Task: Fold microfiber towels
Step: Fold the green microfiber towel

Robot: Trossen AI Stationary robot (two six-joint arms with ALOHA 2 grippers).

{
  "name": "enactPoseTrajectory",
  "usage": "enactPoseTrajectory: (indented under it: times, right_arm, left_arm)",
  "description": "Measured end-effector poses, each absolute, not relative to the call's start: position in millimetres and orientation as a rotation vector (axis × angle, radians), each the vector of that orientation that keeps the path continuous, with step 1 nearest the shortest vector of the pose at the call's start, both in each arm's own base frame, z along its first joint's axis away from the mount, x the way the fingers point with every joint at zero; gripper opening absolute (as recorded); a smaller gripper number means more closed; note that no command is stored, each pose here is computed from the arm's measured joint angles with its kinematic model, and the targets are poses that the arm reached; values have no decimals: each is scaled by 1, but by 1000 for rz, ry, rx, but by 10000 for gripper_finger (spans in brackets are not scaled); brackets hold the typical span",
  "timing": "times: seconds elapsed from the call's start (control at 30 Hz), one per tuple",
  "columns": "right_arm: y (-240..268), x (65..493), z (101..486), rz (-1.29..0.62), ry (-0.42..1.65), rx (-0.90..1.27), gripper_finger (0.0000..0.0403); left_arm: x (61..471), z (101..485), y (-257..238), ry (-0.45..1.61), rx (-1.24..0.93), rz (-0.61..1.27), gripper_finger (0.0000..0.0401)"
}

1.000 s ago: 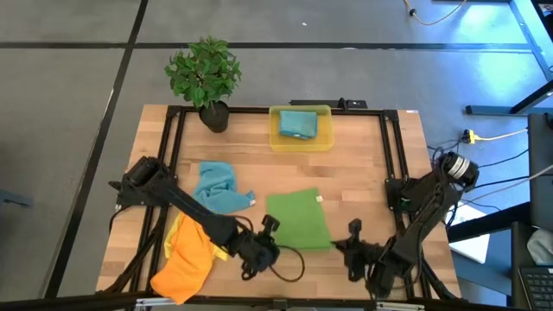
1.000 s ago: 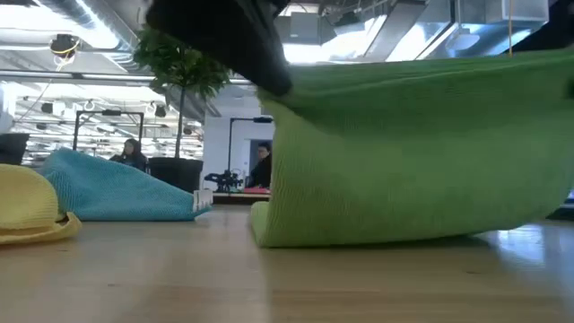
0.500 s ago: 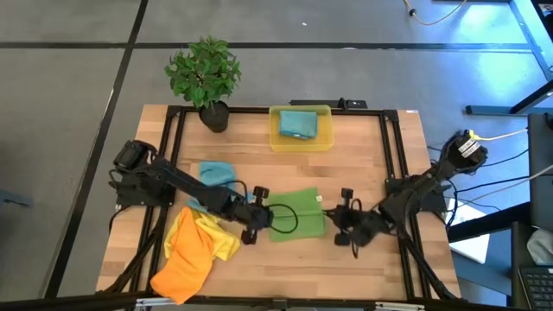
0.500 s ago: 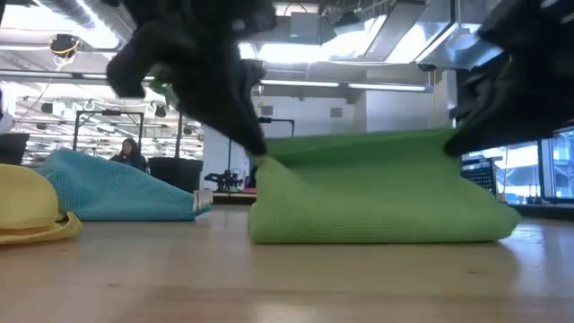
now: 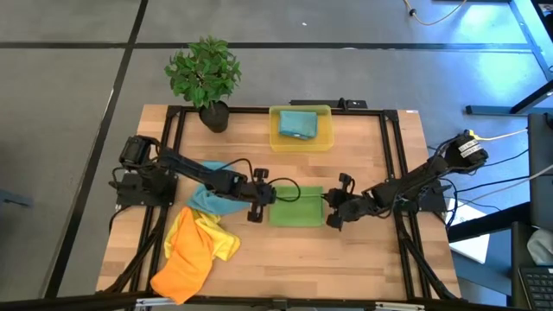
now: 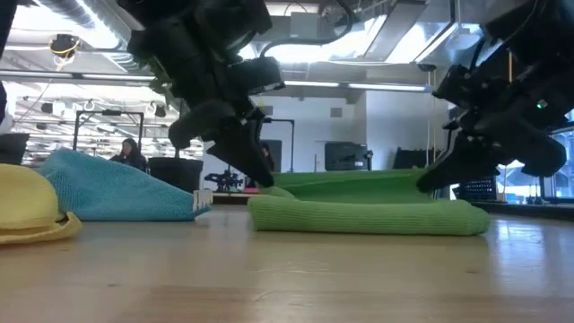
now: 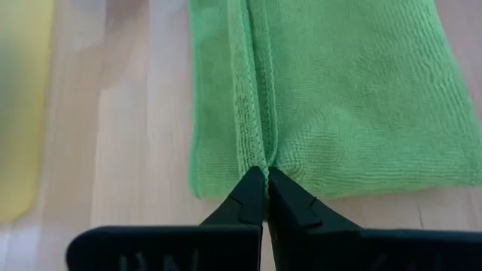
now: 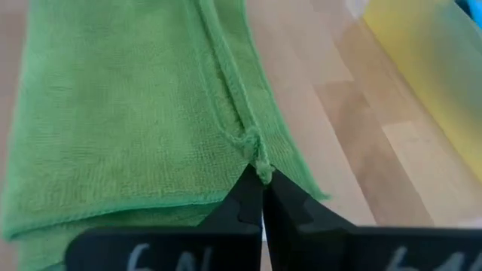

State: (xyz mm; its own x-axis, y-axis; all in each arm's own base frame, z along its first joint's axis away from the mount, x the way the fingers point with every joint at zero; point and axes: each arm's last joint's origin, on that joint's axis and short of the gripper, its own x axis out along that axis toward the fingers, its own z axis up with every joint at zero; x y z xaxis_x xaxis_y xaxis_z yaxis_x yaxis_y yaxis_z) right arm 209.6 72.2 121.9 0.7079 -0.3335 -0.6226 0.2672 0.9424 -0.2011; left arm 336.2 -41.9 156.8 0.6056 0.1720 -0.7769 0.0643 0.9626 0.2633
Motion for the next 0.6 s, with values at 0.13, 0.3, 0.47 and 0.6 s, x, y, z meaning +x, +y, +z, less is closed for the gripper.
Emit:
enactPoseTrajectory:
  times: [0.13, 0.3, 0.47, 0.6]
  right_arm:
    - [69, 206, 118, -363, 714, -59, 0]
    - [67, 204, 116, -404, 705, -39, 0]
    - [60, 206, 115, -437, 707, -32, 0]
    - [53, 208, 115, -467, 709, -27, 0]
  left_arm:
    - [338, 158, -38, 903, 280, 69, 0]
    - [339, 159, -32, 896, 290, 118, 12]
    - [339, 159, -25, 902, 298, 189, 54]
    - [339, 159, -24, 897, 316, 252, 85]
